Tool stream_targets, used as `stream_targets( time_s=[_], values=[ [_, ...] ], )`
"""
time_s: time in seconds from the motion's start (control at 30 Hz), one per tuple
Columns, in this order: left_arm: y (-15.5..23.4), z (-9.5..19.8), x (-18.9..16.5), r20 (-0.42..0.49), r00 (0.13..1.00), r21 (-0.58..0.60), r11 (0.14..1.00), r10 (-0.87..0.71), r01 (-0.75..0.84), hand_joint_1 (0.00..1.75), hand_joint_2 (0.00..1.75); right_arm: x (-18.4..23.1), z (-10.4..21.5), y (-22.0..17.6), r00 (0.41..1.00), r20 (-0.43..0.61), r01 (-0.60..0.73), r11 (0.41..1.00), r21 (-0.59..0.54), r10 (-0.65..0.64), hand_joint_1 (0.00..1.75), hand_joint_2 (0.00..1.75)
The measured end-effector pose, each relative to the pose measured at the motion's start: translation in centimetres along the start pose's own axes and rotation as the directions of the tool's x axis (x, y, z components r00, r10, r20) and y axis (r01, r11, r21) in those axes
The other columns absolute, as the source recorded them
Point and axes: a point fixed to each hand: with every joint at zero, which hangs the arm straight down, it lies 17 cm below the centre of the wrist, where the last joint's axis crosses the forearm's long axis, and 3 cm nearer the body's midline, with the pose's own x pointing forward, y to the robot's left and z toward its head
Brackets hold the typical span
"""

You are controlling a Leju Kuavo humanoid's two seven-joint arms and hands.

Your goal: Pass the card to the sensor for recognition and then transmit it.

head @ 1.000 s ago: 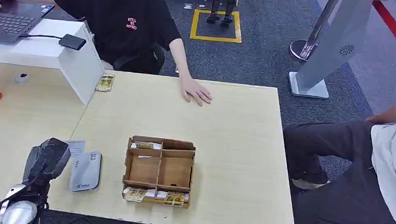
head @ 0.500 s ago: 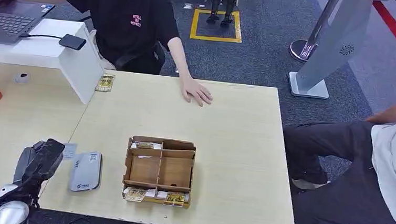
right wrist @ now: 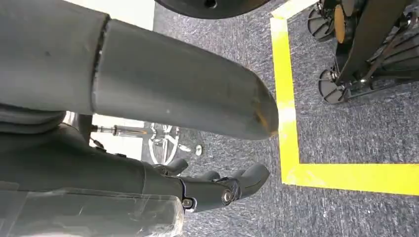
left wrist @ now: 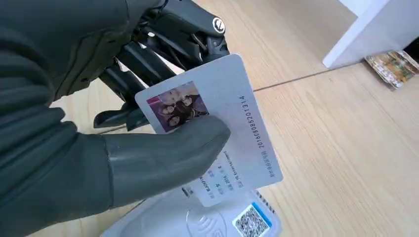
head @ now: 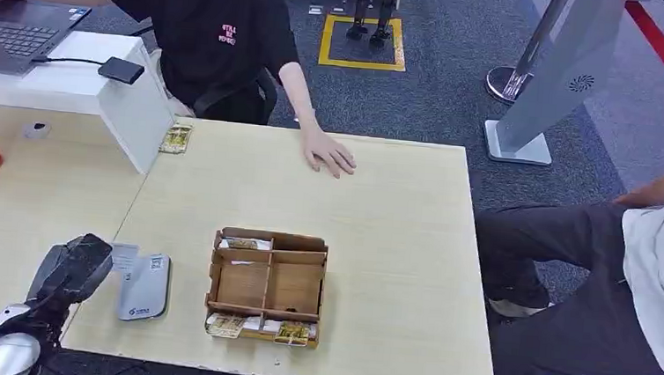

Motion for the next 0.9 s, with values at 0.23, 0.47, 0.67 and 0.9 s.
stream_targets(
  time_s=[0.23,0.47,0.67,0.9],
  values=[
    [-0.2,1.6,-1.6,-0.015,1.000,-0.045,0.999,-0.006,0.005,1.75,1.75,-0.3,0.0,0.0,1.000,-0.006,0.008,1.000,0.002,-0.008,0.00,0.00],
    [0.3,2.9,-2.3,-0.020,0.996,-0.049,0.995,-0.093,0.091,1.75,1.75,-0.3,0.0,0.0,1.000,-0.007,0.012,1.000,0.001,-0.012,0.00,0.00],
    [1.4,2.9,-2.6,-0.032,0.981,-0.010,0.982,-0.191,0.191,1.75,1.75,-0.3,0.0,0.0,1.000,-0.007,0.015,1.000,0.001,-0.015,0.00,0.00],
    [1.1,3.0,-2.8,-0.037,0.977,-0.010,0.977,-0.211,0.211,1.75,1.75,-0.3,0.0,-0.1,1.000,-0.005,0.018,1.000,-0.002,-0.018,0.00,0.00]
  ],
)
